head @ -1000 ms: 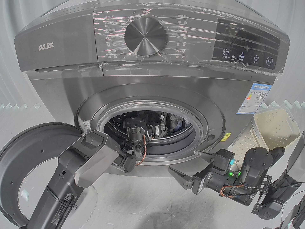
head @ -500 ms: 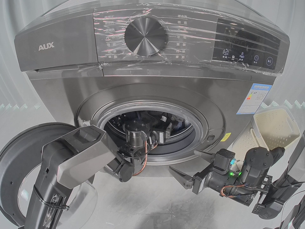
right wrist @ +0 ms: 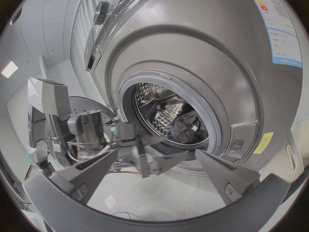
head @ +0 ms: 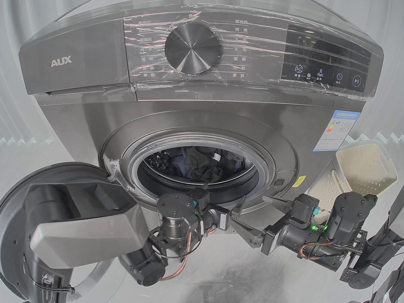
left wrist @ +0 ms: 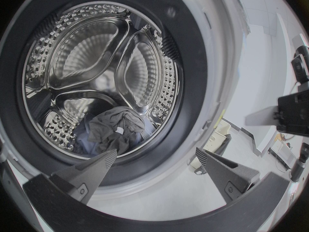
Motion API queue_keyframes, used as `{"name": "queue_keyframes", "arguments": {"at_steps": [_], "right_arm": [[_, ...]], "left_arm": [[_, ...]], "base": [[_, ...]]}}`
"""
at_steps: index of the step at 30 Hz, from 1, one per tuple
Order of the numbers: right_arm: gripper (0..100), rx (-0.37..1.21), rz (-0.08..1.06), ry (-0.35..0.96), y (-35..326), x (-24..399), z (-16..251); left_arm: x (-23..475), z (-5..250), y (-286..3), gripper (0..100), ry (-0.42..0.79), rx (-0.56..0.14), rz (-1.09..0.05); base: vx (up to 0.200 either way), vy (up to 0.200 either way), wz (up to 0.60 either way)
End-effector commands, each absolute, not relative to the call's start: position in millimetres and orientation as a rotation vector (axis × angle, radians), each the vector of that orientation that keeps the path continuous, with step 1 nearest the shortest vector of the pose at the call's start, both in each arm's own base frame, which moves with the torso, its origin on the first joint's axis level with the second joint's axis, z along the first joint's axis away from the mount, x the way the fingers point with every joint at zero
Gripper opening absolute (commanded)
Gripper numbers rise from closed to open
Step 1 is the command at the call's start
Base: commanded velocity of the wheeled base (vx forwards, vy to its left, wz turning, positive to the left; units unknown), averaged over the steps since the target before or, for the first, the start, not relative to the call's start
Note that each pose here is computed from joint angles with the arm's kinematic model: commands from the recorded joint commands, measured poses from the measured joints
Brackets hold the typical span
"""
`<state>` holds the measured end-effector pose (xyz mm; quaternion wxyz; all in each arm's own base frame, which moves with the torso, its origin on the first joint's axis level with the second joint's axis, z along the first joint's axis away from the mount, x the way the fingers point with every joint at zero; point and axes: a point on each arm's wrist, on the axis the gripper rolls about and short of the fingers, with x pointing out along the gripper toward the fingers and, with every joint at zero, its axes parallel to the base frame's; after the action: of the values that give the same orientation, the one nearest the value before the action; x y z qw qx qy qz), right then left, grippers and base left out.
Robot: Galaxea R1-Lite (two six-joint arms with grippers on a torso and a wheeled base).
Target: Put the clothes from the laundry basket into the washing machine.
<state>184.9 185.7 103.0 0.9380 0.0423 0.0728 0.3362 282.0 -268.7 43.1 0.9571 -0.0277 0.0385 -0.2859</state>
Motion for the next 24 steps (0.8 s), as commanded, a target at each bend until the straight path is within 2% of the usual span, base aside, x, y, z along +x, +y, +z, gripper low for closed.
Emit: {"name": "queue_keyframes", "arguments": {"at_steps": [1,5,11,16,19,22,24], "right_arm": [[100,0.097,0.681,0.13,175.8,178.4,110.7],[100,0.106,0.667,0.111,167.1,175.0,116.9],[100,0.129,0.65,0.06,150.4,161.1,131.5],[100,0.136,0.568,0.024,125.4,159.2,139.8],[100,0.135,0.497,0.001,104.2,154.7,143.0],[100,0.129,0.473,-0.012,93.5,146.7,143.8],[100,0.122,0.468,-0.007,89.2,141.2,142.7]], "left_arm": [[220.9,86.1,-238.9,100,0.045,-0.091,-0.648],[193.9,110.6,-210.8,100,0.044,-0.162,-0.651],[174.1,132.1,-183.4,100,0.0,-0.195,-0.64],[160.4,141.6,-167.9,100,-0.027,-0.201,-0.638],[158.3,146.4,-150.4,100,-0.047,-0.206,-0.597],[156.5,148.5,-137.1,100,-0.064,-0.189,-0.558],[154.5,148.6,-128.2,100,-0.073,-0.162,-0.533]], "base": [[0.0,0.0,0.0],[0.0,0.0,0.0],[0.0,0.0,0.0],[0.0,0.0,0.0],[0.0,0.0,0.0],[0.0,0.0,0.0],[-0.2,0.0,0.0]]}}
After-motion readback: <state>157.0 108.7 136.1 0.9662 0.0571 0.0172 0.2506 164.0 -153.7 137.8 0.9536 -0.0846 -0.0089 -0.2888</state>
